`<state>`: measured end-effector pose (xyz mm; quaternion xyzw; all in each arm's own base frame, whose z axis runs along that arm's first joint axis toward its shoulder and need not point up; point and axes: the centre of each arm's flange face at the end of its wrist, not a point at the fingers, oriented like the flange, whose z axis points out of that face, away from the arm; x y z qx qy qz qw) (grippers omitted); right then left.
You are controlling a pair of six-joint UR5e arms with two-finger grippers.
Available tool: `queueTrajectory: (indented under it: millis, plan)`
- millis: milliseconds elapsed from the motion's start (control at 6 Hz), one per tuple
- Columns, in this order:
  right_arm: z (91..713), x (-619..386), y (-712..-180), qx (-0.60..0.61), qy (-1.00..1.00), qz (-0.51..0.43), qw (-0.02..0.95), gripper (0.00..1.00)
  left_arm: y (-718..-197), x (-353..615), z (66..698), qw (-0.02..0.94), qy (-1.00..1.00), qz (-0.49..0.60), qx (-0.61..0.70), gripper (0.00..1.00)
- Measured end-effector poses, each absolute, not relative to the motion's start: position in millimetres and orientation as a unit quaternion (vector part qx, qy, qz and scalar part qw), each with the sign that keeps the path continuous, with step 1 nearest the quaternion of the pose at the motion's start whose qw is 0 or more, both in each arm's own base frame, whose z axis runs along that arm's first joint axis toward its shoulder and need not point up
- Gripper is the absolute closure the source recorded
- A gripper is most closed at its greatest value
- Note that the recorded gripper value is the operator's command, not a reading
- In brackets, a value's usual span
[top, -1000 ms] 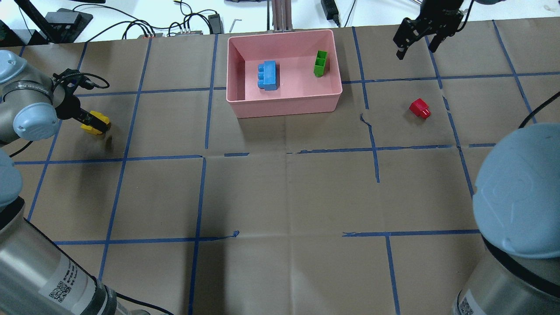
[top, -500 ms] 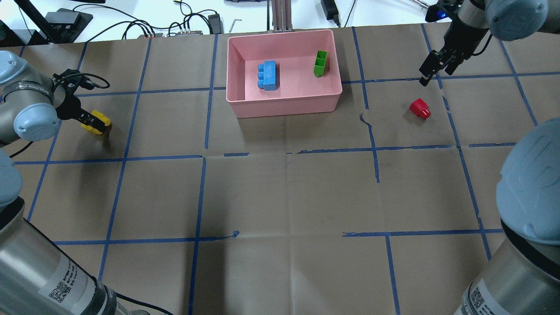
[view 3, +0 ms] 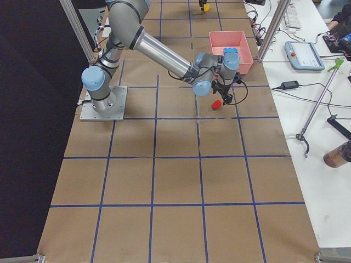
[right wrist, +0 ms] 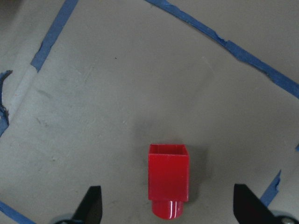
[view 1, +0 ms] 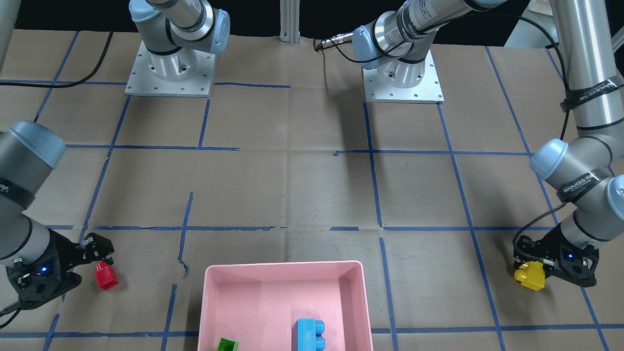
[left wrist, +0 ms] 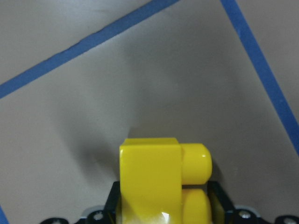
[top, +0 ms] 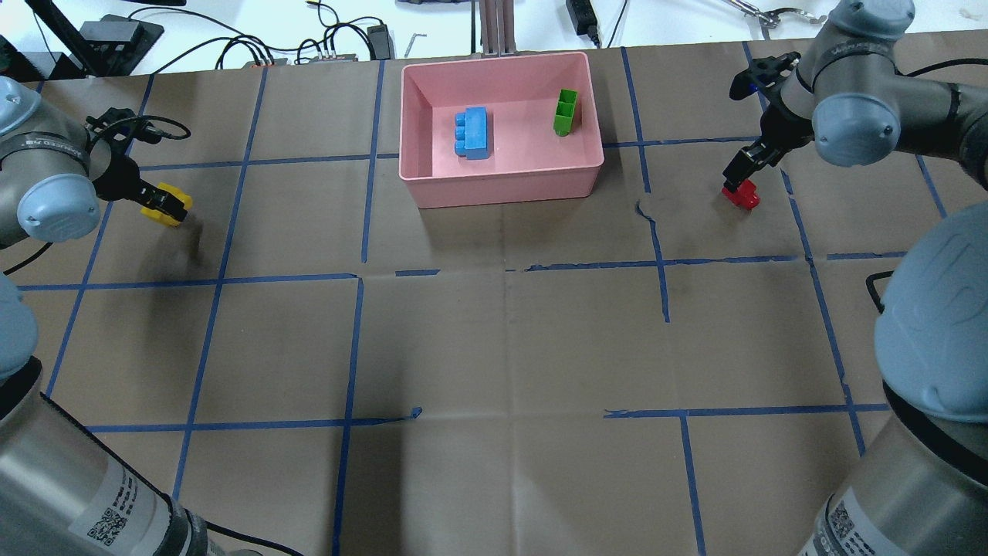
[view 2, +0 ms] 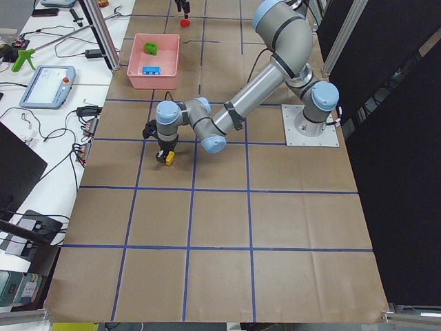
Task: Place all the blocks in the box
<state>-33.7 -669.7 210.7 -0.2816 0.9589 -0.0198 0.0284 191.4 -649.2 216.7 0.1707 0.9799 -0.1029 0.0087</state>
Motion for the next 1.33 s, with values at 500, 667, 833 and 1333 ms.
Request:
queueTrajectory:
  millis: [500, 667, 833, 1333]
  plan:
    - [183, -45, -662, -0.273, 0.962, 0.006, 0.026, 0.31, -674, 57, 284, -0.045, 0.986, -0.159, 0.005, 0.85]
    - [179, -45, -659, -0.271, 0.962, 0.010, 0.028, 0.46, -684, -5, 309, -0.065, 0.982, -0.172, -0.048, 0.85]
    - [178, -45, -658, -0.270, 0.962, 0.010, 0.028, 0.55, -693, -69, 333, -0.089, 0.974, -0.184, -0.096, 0.85]
    - [189, -46, -665, -0.265, 0.964, -0.001, 0.023, 0.66, -709, -224, 356, -0.161, 0.944, -0.172, -0.230, 0.40]
